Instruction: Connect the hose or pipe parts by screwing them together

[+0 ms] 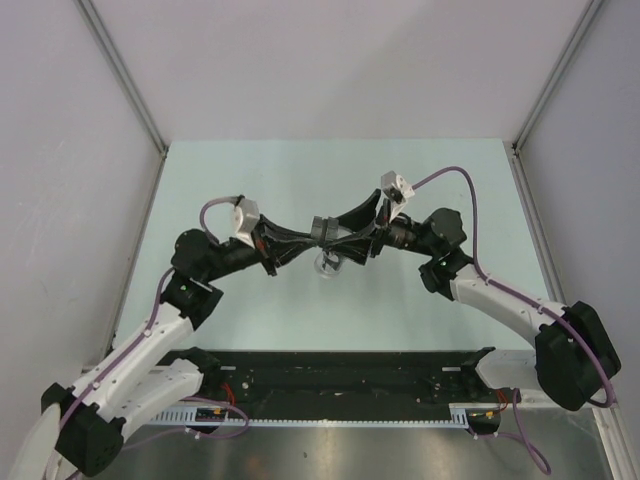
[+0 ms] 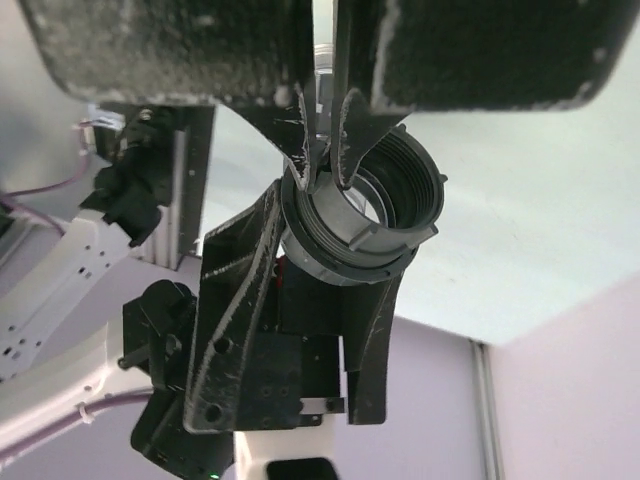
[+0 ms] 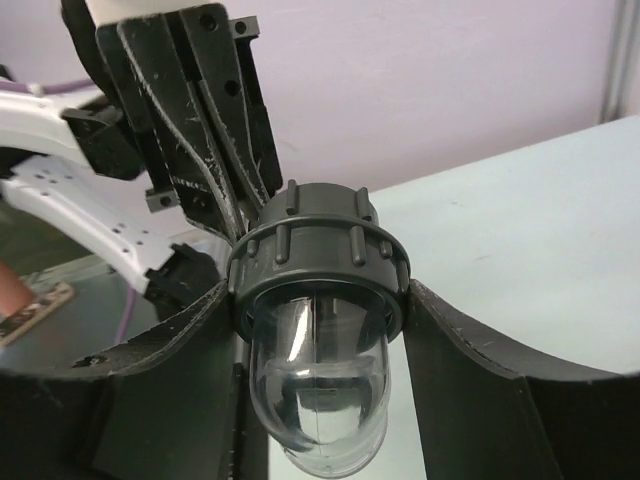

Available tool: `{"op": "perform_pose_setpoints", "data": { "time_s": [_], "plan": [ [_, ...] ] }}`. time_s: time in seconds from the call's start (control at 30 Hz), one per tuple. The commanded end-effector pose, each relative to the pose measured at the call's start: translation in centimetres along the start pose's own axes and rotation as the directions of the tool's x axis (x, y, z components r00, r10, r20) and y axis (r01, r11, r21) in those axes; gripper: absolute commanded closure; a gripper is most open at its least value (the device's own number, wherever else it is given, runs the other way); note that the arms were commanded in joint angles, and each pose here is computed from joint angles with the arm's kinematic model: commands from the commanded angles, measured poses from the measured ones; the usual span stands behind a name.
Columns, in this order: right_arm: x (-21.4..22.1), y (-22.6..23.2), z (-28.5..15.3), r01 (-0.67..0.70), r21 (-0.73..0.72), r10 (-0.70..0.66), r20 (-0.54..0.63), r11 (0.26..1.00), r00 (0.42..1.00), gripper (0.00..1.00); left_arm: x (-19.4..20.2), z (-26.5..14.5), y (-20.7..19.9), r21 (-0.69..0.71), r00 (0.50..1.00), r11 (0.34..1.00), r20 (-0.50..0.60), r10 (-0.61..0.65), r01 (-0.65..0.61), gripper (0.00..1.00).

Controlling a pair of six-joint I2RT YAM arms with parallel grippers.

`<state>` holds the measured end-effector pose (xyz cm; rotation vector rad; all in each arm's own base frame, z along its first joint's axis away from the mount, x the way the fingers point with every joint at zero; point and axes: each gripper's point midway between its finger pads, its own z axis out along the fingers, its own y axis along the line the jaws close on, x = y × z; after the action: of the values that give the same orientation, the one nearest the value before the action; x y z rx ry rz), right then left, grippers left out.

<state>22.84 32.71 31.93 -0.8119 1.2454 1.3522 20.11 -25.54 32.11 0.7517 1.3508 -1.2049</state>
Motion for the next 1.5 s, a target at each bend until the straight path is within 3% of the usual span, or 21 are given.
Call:
{"op": "perform_pose_setpoints", "data": {
  "time_s": [0.0, 0.13, 0.3, 0.4, 0.57, 0.6, 0.67, 0.7, 0.83, 0.87, 0.97, 1.0, 1.1, 1.13, 1.2, 1.23, 1.27, 1.33, 1.37, 1.43, 1.47],
  "plan": [
    [-5.7, 2.1, 0.1, -0.022, -0.081, 0.035, 0.161, 0.996, 0.986, 1.00, 2.5, 0.8, -2.1, 0.114, 0.959, 0.954, -0.028, 0.283, -0.278, 1.00],
    [-6.4, 2.2, -0.5, -0.159, -0.127, 0.179, 0.163, 0.979, 0.970, 1.00, 3.5, 1.0, -2.1, 0.168, 0.908, 0.897, -0.023, 0.418, -0.409, 1.00],
    [-7.1, 2.6, -1.3, -0.229, -0.189, 0.259, 0.157, 0.955, 0.953, 1.00, 4.4, 1.4, -1.5, 0.187, 0.863, 0.850, -0.027, 0.505, -0.492, 1.00],
    [-6.8, 3.0, -1.4, -0.267, -0.222, 0.301, 0.136, 0.938, 0.944, 1.00, 5.1, 2.1, -1.3, 0.204, 0.804, 0.790, -0.021, 0.594, -0.578, 1.00],
    [-5.6, 3.3, -1.0, -0.312, -0.241, 0.341, 0.088, 0.919, 0.936, 1.00, 4.6, 3.3, 0.5, 0.127, 0.736, 0.736, -0.050, 0.675, -0.665, 0.99],
    [-5.4, 3.2, -1.0, -0.312, -0.240, 0.340, 0.086, 0.919, 0.937, 1.00, 4.5, 3.3, 0.8, 0.113, 0.728, 0.729, -0.058, 0.683, -0.675, 0.96],
    [-5.4, 3.0, -1.1, -0.303, -0.228, 0.329, 0.083, 0.925, 0.941, 1.00, 3.8, 3.1, 1.7, 0.046, 0.727, 0.732, -0.081, 0.681, -0.680, 0.74],
    [-5.4, 2.7, -1.2, -0.288, -0.217, 0.312, 0.087, 0.933, 0.946, 1.00, 3.6, 2.8, 1.9, 0.020, 0.735, 0.739, -0.087, 0.673, -0.674, 0.58],
    [-6.2, 1.1, -2.4, -0.248, -0.156, 0.267, 0.109, 0.956, 0.958, 1.00, 3.2, 1.0, 2.6, -0.087, 0.754, 0.750, -0.106, 0.648, -0.656, 0.31],
    [-6.4, 0.8, -2.6, -0.242, -0.146, 0.260, 0.114, 0.959, 0.959, 1.00, 2.3, 0.3, 2.8, -0.142, 0.763, 0.749, -0.101, 0.639, -0.647, 0.29],
    [-6.8, -0.3, -3.4, -0.211, -0.114, 0.225, 0.126, 0.971, 0.966, 1.00, 1.0, -1.1, 2.8, -0.250, 0.832, 0.798, -0.063, 0.551, -0.548, 0.18],
    [-6.9, -0.6, -3.6, -0.201, -0.102, 0.213, 0.130, 0.974, 0.968, 1.00, 1.0, -1.6, 3.2, -0.310, 0.886, 0.836, -0.051, 0.461, -0.452, 0.12],
    [-7.0, -1.0, -3.9, -0.117, -0.079, 0.127, 0.128, 0.990, 0.984, 1.00, 1.1, -2.3, 3.7, -0.385, 0.972, 0.895, -0.036, 0.230, -0.226, 0.07],
    [-7.0, -1.3, -3.9, -0.048, -0.063, 0.056, 0.131, 0.997, 0.990, 1.00, -0.6, -2.0, 3.4, -0.392, 0.982, 0.902, -0.017, 0.190, -0.182, 0.06],
    [-7.3, -1.4, -4.0, 0.048, -0.043, -0.041, 0.139, 0.998, 0.990, 1.00, 0.9, -1.7, 3.9, -0.394, 0.997, 0.919, -0.073, -0.028, -0.003, 0.06],
    [-7.1, -1.7, -4.0, 0.072, -0.022, -0.068, 0.132, 0.997, 0.989, 1.00, 0.0, -1.5, 3.5, -0.373, 0.994, 0.926, -0.060, -0.091, 0.062, 0.08],
    [-7.5, -1.7, -4.0, 0.181, -0.006, -0.179, 0.135, 0.983, 0.975, 1.00, -0.1, -1.2, 2.9, -0.344, 0.972, 0.916, -0.028, -0.231, 0.208, 0.09],
    [-7.2, -1.1, -3.6, 0.261, -0.015, -0.258, 0.122, 0.965, 0.958, 1.00, -0.2, -1.2, 3.0, -0.296, 0.919, 0.882, -0.031, -0.393, 0.367, 0.10],
    [-7.2, -1.3, -3.5, 0.391, 0.001, -0.388, 0.118, 0.921, 0.914, 1.00, -0.5, -1.1, 2.8, -0.284, 0.862, 0.828, -0.011, -0.507, 0.484, 0.10],
    [-6.6, -0.6, -2.8, 0.462, 0.020, -0.462, 0.087, 0.887, 0.883, 1.00, -0.7, -1.0, 2.3, -0.230, 0.791, 0.777, -0.045, -0.610, 0.586, 0.10],
    [-6.6, -0.5, -2.5, 0.564, 0.029, -0.565, 0.076, 0.825, 0.822, 1.00, -2.1, -0.6, 1.6, -0.172, 0.767, 0.758, -0.022, -0.642, 0.629, 0.10]
  ]
}}
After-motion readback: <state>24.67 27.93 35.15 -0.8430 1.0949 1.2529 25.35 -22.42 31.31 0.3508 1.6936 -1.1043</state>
